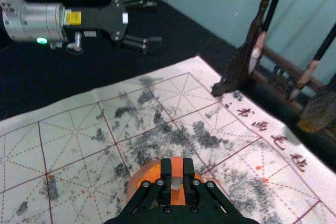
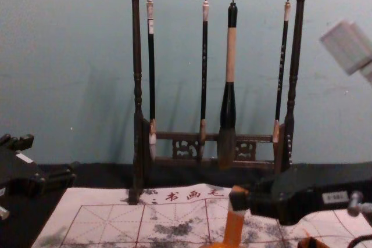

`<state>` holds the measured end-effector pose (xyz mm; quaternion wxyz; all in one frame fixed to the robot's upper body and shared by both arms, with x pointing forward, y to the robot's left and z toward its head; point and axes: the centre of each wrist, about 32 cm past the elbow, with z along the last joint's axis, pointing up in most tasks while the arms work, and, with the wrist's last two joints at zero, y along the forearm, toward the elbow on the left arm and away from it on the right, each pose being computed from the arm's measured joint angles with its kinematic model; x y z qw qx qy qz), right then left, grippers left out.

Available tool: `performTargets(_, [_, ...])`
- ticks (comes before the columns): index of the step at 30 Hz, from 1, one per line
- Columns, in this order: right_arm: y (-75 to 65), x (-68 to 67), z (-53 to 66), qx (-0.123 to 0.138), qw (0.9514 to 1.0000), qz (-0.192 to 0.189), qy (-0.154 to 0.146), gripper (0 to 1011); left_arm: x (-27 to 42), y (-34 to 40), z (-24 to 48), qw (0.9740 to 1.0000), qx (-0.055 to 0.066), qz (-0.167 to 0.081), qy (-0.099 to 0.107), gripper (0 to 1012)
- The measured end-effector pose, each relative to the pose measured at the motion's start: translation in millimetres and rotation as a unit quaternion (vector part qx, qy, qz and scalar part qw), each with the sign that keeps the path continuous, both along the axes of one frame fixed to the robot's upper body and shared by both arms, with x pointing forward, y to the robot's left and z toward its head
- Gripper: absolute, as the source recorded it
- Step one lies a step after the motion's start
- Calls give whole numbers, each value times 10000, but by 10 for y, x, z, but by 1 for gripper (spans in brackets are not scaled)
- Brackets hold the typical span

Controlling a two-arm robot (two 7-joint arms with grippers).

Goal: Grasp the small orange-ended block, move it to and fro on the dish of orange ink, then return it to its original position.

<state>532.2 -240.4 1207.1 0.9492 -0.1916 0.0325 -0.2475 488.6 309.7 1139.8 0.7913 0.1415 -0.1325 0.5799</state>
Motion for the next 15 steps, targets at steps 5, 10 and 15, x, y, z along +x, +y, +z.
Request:
performTargets(5, [43, 72, -38, -91, 9998, 61, 168, 70, 0, 0, 0, 10000, 0, 0, 0, 1010])
performTargets(10, [65, 139, -37, -87, 9996, 71, 264, 70, 0, 0, 0, 10000, 0, 0, 0, 1010])
performTargets(15, [89, 209, -40, -90, 9995, 63, 298, 70, 0, 0, 0, 10000, -1, 0, 0, 1010])
